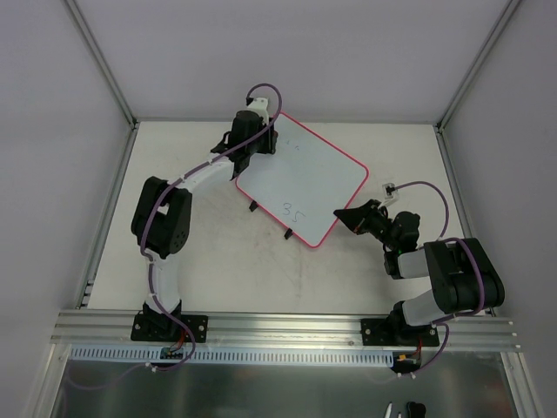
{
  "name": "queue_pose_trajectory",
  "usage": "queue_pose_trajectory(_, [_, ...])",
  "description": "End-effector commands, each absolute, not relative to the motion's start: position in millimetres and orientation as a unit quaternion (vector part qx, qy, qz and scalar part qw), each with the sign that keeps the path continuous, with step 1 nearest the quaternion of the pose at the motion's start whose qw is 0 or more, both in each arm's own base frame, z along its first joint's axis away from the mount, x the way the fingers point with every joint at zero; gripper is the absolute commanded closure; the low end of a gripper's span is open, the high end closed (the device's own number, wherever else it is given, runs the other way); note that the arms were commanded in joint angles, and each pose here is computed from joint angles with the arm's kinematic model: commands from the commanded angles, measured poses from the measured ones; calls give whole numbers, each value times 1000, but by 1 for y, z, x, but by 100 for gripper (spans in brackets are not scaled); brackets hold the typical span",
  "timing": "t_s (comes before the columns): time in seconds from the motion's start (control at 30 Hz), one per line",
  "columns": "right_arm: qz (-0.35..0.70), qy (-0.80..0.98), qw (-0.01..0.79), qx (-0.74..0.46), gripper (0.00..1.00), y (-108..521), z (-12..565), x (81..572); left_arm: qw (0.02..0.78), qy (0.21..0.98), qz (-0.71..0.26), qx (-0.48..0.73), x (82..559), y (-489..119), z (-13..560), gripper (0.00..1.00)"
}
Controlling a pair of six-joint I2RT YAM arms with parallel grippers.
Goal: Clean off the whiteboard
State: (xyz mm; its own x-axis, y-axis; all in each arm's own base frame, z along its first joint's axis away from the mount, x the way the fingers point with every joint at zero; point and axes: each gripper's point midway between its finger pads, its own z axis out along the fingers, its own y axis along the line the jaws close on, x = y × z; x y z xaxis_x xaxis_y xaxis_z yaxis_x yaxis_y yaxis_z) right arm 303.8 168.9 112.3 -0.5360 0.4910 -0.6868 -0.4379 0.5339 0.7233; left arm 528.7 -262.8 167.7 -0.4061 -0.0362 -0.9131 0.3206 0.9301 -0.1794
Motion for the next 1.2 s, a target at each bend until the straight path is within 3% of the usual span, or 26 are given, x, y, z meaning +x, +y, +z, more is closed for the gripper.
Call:
queue_pose_trajectory(0.0, [483, 648, 584, -72, 100, 176, 170, 312, 541, 813, -183, 116, 530, -278, 180, 81])
queue_pose_trajectory(0.33, [484, 648, 583, -74, 100, 177, 171, 312, 522, 806, -228, 159, 503, -320, 180, 81])
queue_pose_trajectory(0.83, [485, 645, 585, -77, 100, 177, 173, 311, 465, 805, -300, 212, 408, -411, 167, 81])
queue_pose_trajectory(1.17, [487, 645, 584, -78, 100, 177, 174, 310, 473, 816, -256, 211, 405, -413, 147, 82])
